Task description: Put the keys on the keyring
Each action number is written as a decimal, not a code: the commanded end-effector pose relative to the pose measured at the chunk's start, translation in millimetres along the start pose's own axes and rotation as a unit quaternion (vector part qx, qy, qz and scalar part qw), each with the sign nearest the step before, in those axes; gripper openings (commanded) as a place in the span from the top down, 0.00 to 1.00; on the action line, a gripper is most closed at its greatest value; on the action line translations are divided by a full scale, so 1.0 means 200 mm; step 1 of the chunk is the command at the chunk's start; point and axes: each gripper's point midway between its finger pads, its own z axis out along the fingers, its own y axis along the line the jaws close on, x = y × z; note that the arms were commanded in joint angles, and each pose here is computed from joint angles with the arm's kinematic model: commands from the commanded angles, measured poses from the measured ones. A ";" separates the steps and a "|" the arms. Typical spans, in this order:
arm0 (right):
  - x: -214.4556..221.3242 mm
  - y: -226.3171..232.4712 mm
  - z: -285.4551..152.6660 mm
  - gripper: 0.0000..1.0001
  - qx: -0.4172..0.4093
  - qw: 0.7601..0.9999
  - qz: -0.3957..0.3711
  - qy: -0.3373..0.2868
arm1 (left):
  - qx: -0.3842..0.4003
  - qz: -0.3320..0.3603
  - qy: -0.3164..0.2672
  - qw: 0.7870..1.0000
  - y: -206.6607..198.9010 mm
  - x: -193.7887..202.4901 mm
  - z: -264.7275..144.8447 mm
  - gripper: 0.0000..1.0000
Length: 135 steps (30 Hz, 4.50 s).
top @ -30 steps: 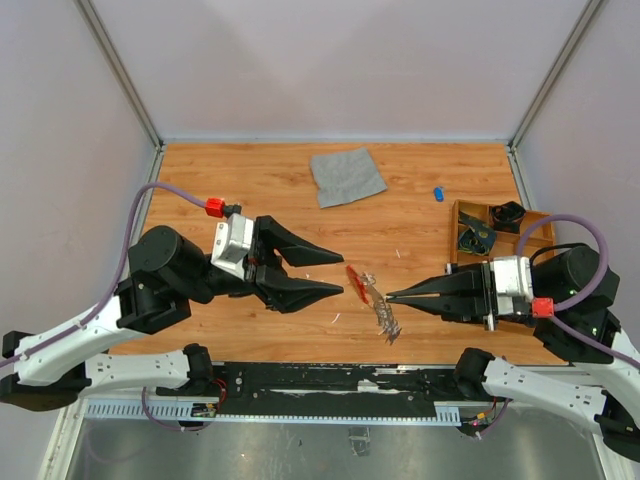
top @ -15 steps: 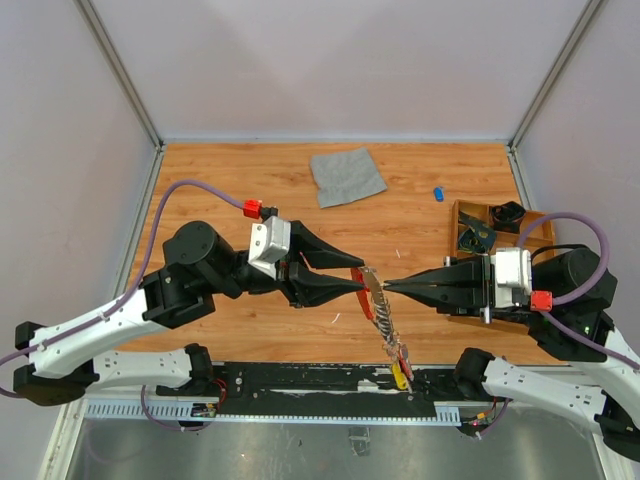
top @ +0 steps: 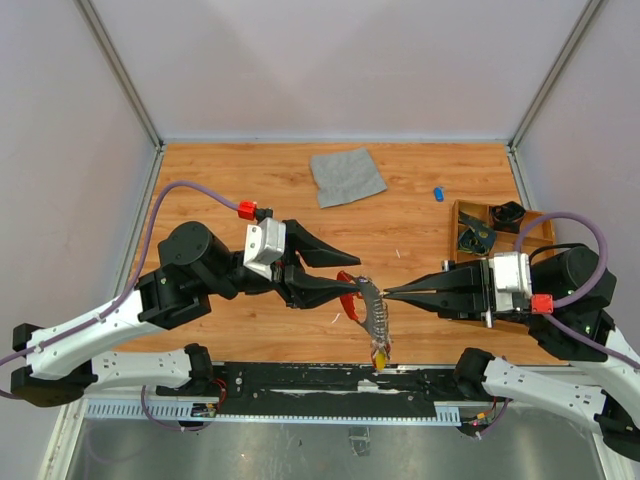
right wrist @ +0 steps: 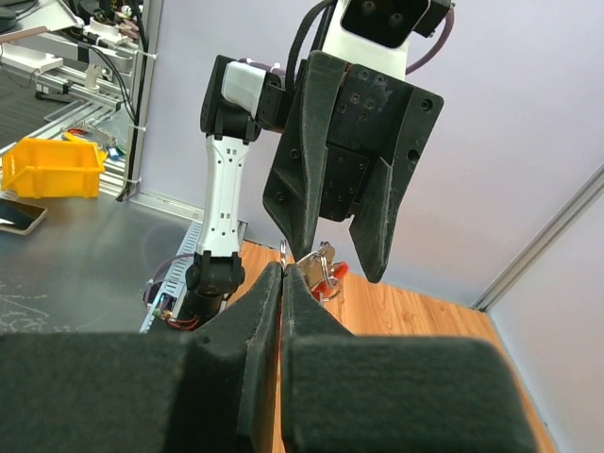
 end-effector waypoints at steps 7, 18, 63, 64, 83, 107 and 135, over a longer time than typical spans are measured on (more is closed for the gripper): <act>-0.07 -0.16 -0.06 1.00 0.100 0.995 -0.017 -0.001 | -0.047 0.026 -0.049 0.997 0.07 -0.19 -0.05 0.52; -0.03 -0.21 -0.06 1.00 0.129 0.992 -0.007 0.004 | -0.052 0.022 -0.049 0.997 0.07 -0.16 -0.06 0.69; -0.02 -0.17 -0.01 1.00 0.084 0.996 -0.010 0.008 | 0.056 -0.002 -0.019 0.998 -0.07 -0.02 0.08 0.76; -0.01 -0.17 -0.01 1.00 0.087 0.996 -0.012 0.009 | 0.056 -0.001 -0.019 0.998 -0.07 -0.02 0.08 0.72; -0.03 -0.15 -0.02 1.00 0.081 0.997 -0.012 0.005 | 0.029 0.007 -0.025 0.999 -0.02 -0.04 0.07 0.58; 0.02 -0.15 0.01 0.99 0.069 0.998 -0.005 0.010 | 0.030 0.003 -0.019 0.999 -0.02 -0.02 0.09 0.88; 0.06 -0.14 -0.14 0.63 0.109 0.992 -0.022 0.061 | 0.041 -0.015 -0.024 0.999 -0.06 -0.04 0.05 0.99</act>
